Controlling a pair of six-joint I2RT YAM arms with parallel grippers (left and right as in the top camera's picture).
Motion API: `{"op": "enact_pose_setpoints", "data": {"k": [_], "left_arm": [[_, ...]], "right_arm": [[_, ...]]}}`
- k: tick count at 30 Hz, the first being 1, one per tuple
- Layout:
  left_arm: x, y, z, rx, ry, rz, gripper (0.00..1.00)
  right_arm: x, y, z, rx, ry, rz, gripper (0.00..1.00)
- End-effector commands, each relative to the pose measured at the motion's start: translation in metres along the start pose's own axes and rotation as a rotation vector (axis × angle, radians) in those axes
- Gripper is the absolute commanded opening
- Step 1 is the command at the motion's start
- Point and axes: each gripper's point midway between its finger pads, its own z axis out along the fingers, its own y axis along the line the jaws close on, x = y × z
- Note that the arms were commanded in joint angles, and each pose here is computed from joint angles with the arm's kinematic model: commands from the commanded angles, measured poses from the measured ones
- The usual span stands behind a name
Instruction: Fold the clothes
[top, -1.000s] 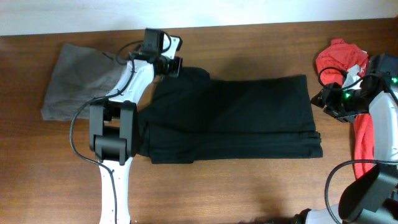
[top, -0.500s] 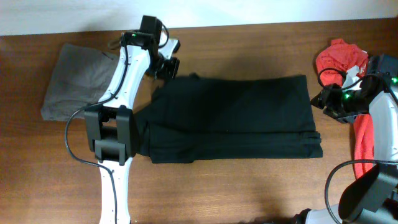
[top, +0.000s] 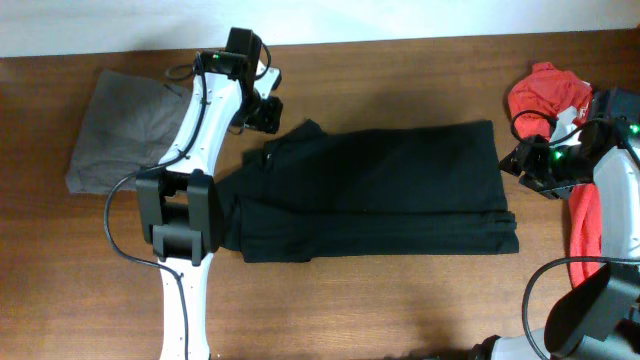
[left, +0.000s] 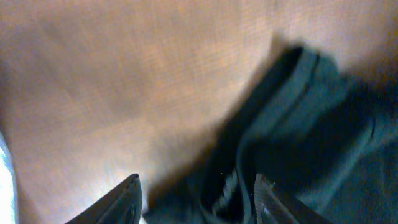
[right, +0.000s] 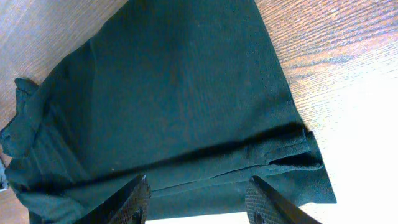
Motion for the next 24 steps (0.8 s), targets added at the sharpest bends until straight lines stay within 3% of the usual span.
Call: {"op": "enact_pose_setpoints", "data": {"k": [1,7,13,15,18,19,24], "left_arm": [[-0.016,-0.004,0.011,0.003,-0.054,0.033,0.58],[-0.009,-0.035,0.058,0.118,-0.012,0.103,0.58],[-0.006,-0.046,0.067,0.126,-0.001,0.138,0.56],[-0.006,-0.048,0.067,0.123,0.000,0.141,0.41],[-0.006,-0.045,0.068,0.108,0.000,0.142,0.06],[-0.007,-0.044,0.068,0.100,-0.002,0.142,0.00],[-0.024,-0.039,0.053,0.072,-0.051,0.139,0.00]], "right_arm": [[-0.005,0.002,-0.010,0.006,-0.031,-0.014,0.55],[-0.004,0.002,-0.009,0.006,-0.027,-0.013,0.54],[-0.004,0.002,-0.010,0.006,-0.026,-0.016,0.54],[-0.004,0.002,-0.009,0.006,-0.026,-0.016,0.54],[-0.004,0.002,-0.010,0.006,-0.027,-0.016,0.55],[-0.004,0.002,-0.009,0.006,-0.026,-0.016,0.54],[-0.003,0.002,-0.009,0.007,-0.023,-0.015,0.54]]}}
